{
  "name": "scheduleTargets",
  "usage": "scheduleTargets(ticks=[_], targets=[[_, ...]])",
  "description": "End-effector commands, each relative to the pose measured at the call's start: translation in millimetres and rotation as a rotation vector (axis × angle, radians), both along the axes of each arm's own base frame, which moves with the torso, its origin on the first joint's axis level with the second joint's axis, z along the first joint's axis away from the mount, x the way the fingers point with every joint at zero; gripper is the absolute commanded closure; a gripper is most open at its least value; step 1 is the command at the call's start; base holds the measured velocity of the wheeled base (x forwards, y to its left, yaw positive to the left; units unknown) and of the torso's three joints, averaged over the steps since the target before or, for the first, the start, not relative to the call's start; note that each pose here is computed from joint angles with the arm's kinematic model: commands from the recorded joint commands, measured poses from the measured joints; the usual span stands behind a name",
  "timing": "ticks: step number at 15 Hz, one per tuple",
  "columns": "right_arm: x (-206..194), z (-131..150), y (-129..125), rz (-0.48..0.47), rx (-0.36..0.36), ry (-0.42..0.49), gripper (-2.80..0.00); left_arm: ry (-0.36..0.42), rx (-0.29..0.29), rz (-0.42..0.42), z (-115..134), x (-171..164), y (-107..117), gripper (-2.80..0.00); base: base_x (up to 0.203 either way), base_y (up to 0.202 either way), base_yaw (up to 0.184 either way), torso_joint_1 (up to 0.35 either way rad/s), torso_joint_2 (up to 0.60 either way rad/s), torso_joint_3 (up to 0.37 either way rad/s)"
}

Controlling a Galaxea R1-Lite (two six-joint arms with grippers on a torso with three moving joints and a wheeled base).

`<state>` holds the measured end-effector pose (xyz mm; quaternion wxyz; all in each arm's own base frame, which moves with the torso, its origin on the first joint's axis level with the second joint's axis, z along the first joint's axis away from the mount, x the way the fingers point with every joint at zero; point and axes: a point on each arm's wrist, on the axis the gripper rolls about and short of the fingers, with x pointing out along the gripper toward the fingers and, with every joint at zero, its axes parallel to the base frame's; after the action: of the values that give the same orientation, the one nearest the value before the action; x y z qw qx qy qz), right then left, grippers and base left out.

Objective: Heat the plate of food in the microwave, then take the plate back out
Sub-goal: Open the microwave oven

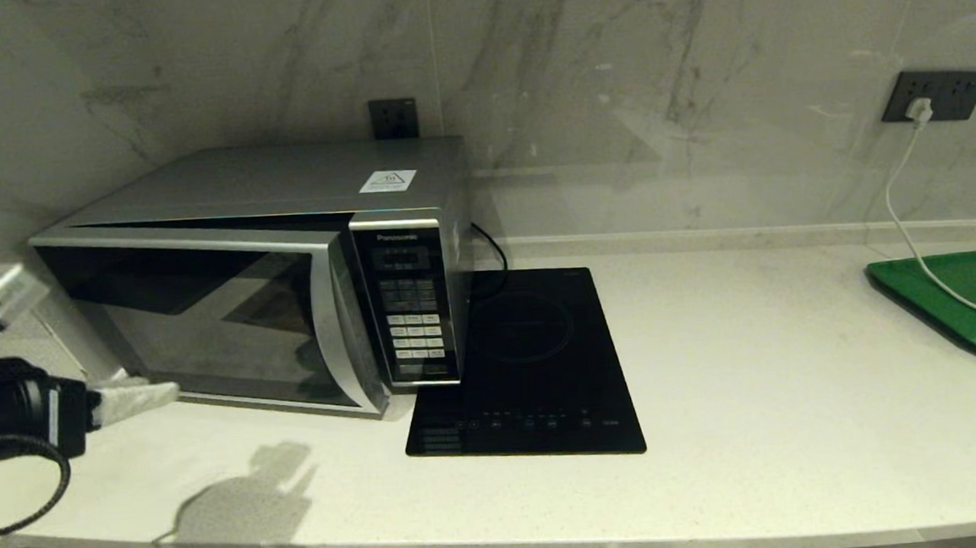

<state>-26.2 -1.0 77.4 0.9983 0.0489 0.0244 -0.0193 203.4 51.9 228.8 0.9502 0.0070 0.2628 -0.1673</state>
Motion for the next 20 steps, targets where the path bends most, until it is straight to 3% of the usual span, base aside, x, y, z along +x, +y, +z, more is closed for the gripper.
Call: scheduleTargets(ticks=[1,4,7,11,14,20], targets=[[0,0,0,0.001,0.001,0.001,0.00,-0.145,0.097,0.055,63,-13,-14,0.00,0.000,0.000,0.000,0.000,0.00,0.000],[0,0,0,0.001,0.001,0.003,0.00,-0.245,0.103,0.047,126,-6,-49,0.00,0.000,0.000,0.000,0.000,0.00,0.000],[0,0,0,0.001,0.001,0.001,0.00,-0.254,0.092,0.108,148,54,-85,0.00,0.000,0.000,0.000,0.000,0.00,0.000],[0,0,0,0.001,0.001,0.002,0.00,-0.159,0.125,0.119,105,136,-141,0.00,0.000,0.000,0.000,0.000,0.00,0.000],[0,0,0,0.001,0.001,0.003,0.00,-0.128,0.096,0.094,79,160,-177,0.00,0.000,0.000,0.000,0.000,0.00,0.000],[0,0,0,0.001,0.001,0.003,0.00,-0.125,0.073,0.123,74,167,-175,0.00,0.000,0.000,0.000,0.000,0.00,0.000]])
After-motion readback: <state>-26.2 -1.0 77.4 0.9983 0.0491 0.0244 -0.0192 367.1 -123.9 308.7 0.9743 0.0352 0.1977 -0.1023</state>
